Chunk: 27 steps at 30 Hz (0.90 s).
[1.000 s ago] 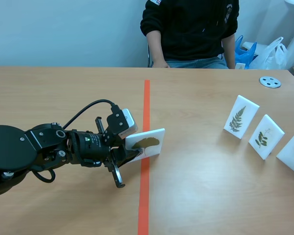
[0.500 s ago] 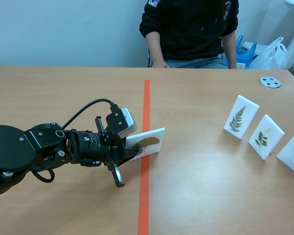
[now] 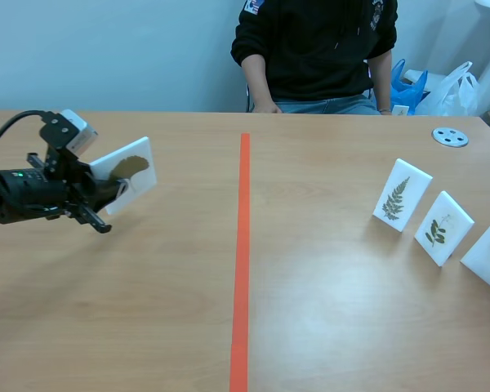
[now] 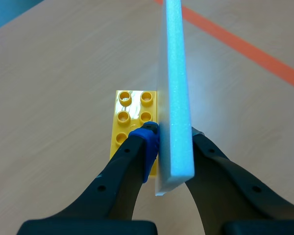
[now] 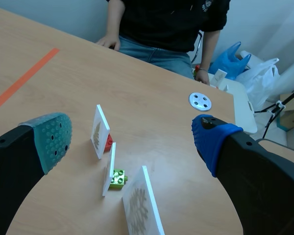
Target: Sort the leaf by its shape. The table is split by an orange tape line. A compound leaf with several leaflets goes to the left side, a simple leaf with one blade goes to the right side. Return to the home posture when a red brick is placed on the table.
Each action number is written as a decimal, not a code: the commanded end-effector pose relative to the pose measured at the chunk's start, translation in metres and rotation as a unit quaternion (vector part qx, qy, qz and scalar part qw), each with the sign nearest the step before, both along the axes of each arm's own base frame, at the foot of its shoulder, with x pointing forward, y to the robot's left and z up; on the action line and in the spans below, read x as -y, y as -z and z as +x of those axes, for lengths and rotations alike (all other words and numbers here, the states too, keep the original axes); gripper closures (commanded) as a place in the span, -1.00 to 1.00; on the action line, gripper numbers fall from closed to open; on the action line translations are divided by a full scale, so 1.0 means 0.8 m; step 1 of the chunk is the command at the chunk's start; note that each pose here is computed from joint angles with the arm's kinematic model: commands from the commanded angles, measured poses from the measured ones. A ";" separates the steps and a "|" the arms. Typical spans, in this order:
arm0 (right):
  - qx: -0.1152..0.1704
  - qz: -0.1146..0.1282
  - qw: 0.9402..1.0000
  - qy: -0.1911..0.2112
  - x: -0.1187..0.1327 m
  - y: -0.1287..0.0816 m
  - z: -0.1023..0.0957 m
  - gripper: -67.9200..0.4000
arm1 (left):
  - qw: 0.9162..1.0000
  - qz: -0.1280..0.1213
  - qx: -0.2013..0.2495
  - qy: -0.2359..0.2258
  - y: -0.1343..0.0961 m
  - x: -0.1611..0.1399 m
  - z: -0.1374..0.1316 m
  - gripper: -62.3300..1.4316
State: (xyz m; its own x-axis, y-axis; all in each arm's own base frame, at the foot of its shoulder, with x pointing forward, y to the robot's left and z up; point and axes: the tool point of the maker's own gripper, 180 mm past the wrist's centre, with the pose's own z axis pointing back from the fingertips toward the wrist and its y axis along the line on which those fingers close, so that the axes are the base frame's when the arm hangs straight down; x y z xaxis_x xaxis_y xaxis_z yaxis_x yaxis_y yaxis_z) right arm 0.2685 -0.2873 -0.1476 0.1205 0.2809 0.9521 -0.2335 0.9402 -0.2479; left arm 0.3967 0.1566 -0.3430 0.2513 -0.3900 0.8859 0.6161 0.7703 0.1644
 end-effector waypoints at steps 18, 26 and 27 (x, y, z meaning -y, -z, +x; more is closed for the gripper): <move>0.023 -0.002 1.000 -0.007 -0.002 -0.016 0.004 -0.49 | 0.996 0.033 -0.015 -0.079 0.004 -0.119 -0.038 0.80; 0.026 -0.001 1.000 -0.007 -0.002 -0.018 0.005 -0.49 | 0.994 0.042 -0.011 -0.104 0.016 -0.131 -0.048 0.76; 0.026 -0.001 1.000 -0.007 -0.002 -0.018 0.005 -0.49 | 0.993 0.045 -0.009 -0.109 0.016 -0.133 -0.048 0.76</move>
State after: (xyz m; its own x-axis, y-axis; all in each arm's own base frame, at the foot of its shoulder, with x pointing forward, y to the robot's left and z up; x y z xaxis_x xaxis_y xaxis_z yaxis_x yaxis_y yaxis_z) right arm 0.2689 -0.2865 -0.1450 0.1058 0.2781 0.9547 -0.2334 0.9402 -0.2480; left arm 0.3481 0.2639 -0.3704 0.3932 -0.4155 0.8202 0.4533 0.8637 0.2203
